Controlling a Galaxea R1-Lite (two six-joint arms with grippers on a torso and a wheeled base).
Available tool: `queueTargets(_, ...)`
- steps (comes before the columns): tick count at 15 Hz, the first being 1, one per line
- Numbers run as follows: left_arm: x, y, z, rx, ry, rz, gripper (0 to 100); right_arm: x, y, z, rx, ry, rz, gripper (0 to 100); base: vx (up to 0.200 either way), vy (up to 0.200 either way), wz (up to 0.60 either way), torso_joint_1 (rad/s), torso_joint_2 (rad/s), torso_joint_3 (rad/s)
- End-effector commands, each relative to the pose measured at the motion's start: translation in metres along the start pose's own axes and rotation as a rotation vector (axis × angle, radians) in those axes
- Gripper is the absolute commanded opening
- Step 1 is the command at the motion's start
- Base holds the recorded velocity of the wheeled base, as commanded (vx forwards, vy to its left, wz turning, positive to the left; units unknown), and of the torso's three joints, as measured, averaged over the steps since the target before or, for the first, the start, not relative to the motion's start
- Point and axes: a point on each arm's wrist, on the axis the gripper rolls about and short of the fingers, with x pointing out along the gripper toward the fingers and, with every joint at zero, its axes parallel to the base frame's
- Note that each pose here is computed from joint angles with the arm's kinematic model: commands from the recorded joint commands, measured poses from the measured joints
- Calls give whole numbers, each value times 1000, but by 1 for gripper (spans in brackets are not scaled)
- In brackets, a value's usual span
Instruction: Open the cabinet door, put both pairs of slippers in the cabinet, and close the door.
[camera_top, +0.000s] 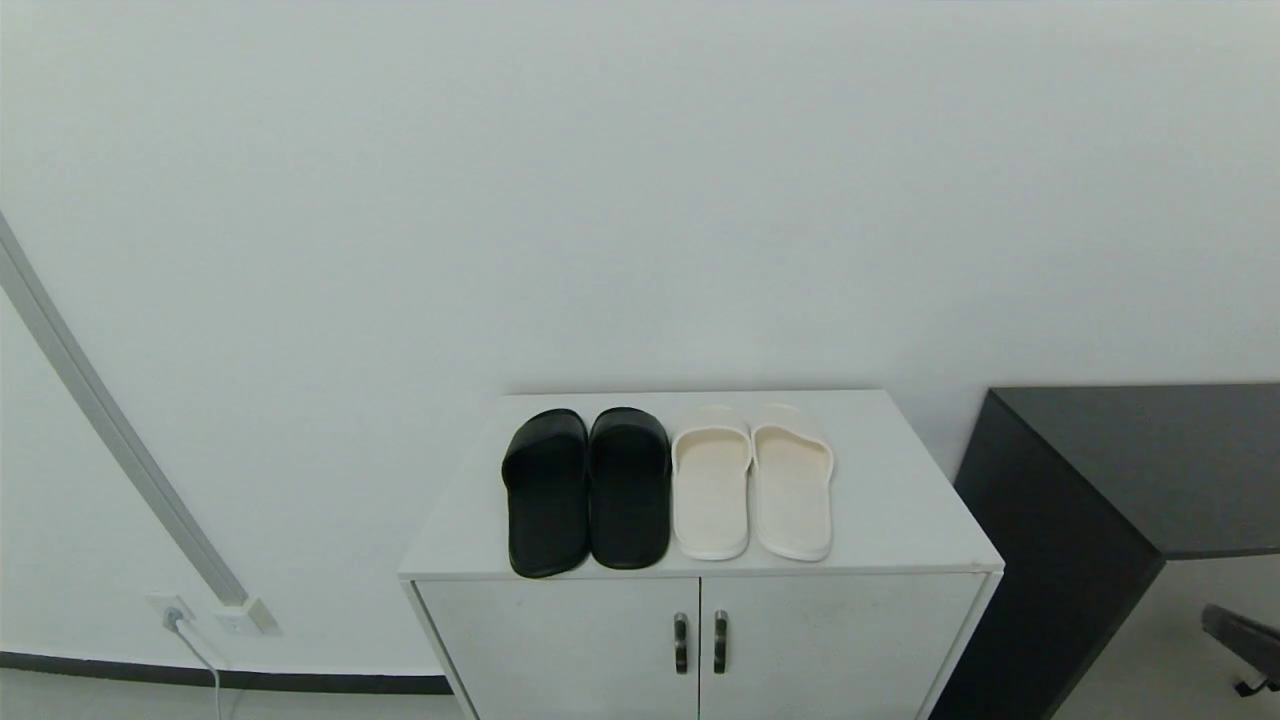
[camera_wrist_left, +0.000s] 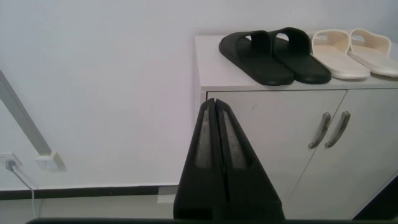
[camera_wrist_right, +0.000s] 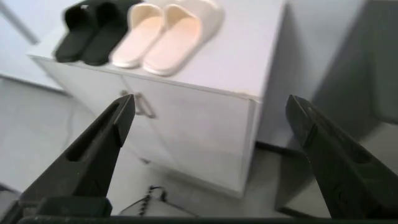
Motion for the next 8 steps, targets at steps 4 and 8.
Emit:
queueTargets(4, 0, 0, 0, 0, 1, 0, 0, 68, 72, 39, 17, 115, 91, 100, 0, 0, 0, 0, 0, 0)
queueTargets(8, 0, 0, 0, 0, 1, 0, 0, 129, 116, 37, 16, 152, 50, 100, 0, 0, 0, 0, 0, 0)
